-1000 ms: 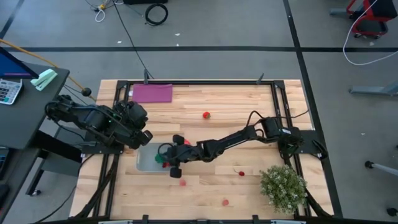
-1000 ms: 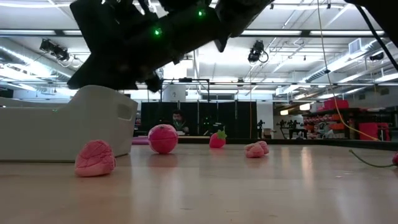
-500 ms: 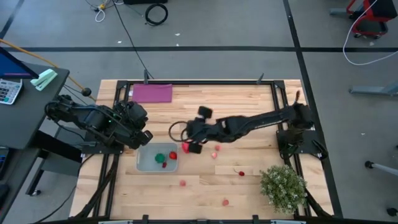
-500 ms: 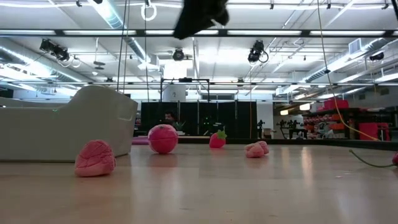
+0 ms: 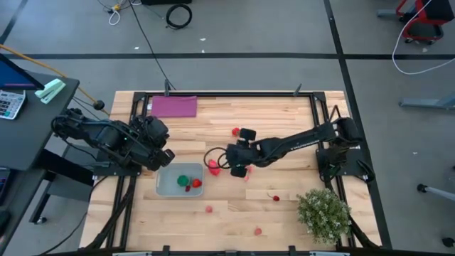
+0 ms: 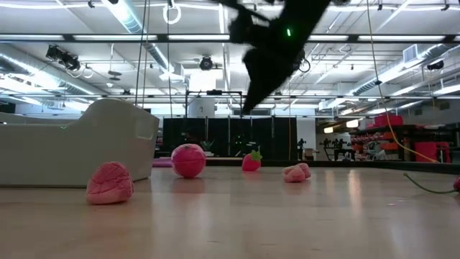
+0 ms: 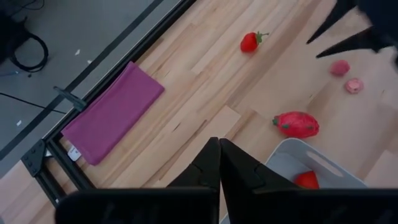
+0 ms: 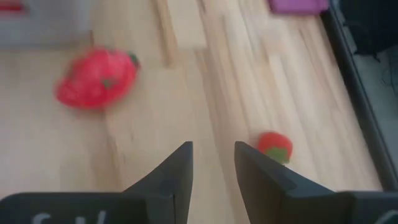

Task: Pick and placing Produce into tupperware
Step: Put the red strawberry into the gray container

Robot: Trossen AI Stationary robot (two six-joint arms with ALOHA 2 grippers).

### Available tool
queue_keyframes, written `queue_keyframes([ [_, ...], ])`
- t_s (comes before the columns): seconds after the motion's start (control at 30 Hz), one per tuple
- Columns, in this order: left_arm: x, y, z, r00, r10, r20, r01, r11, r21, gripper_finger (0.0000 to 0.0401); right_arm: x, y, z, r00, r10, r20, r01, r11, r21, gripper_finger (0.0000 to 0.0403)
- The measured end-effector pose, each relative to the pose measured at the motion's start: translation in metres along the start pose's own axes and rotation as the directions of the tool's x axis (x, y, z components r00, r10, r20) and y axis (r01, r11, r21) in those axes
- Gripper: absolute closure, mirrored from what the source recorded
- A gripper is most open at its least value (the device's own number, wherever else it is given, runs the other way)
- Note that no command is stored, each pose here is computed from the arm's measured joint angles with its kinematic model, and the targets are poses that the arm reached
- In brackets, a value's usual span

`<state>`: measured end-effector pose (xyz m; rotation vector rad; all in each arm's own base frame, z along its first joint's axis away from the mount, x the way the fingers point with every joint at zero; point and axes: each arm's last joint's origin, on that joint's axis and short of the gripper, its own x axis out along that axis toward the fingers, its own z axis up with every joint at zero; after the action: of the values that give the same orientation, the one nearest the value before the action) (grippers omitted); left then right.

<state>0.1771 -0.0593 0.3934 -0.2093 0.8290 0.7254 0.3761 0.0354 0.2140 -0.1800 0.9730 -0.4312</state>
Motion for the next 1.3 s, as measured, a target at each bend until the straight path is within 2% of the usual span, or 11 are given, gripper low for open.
queue_keyframes([
  [0.17,-0.003,-0.003,-0.003,1.0,-0.018,0.002,0.018,1.0,0.02,0.0379,0.019,0.0,-0.025,0.989,-0.146,0.031,0.147,0.989,-0.026,0.0276],
  [0.43,-0.006,-0.004,-0.006,0.999,-0.032,0.004,0.032,0.999,0.014,0.0389,0.043,-0.015,-0.043,0.992,-0.127,0.006,0.127,0.992,-0.001,0.0256],
  [0.63,-0.006,-0.004,-0.006,0.999,-0.032,0.004,0.032,0.999,0.009,0.039,0.048,-0.024,-0.043,0.99,-0.137,0.006,0.137,0.99,0.021,0.023],
  [0.77,-0.006,-0.004,-0.006,0.999,-0.032,0.004,0.032,0.999,0.009,0.038,0.053,-0.032,-0.04,0.997,-0.077,0.011,0.077,0.997,0.005,0.0219],
  [0.97,-0.006,-0.004,-0.005,0.999,-0.032,0.004,0.032,0.999,0.009,0.0382,0.067,-0.058,-0.041,0.995,0.096,-0.02,-0.094,0.992,0.084,0.0218],
  [1.3,-0.006,-0.004,-0.005,0.999,-0.032,0.004,0.031,0.999,0.03,0.039,0.076,-0.083,-0.043,0.995,0.089,-0.039,-0.084,0.989,0.121,0.0218],
])
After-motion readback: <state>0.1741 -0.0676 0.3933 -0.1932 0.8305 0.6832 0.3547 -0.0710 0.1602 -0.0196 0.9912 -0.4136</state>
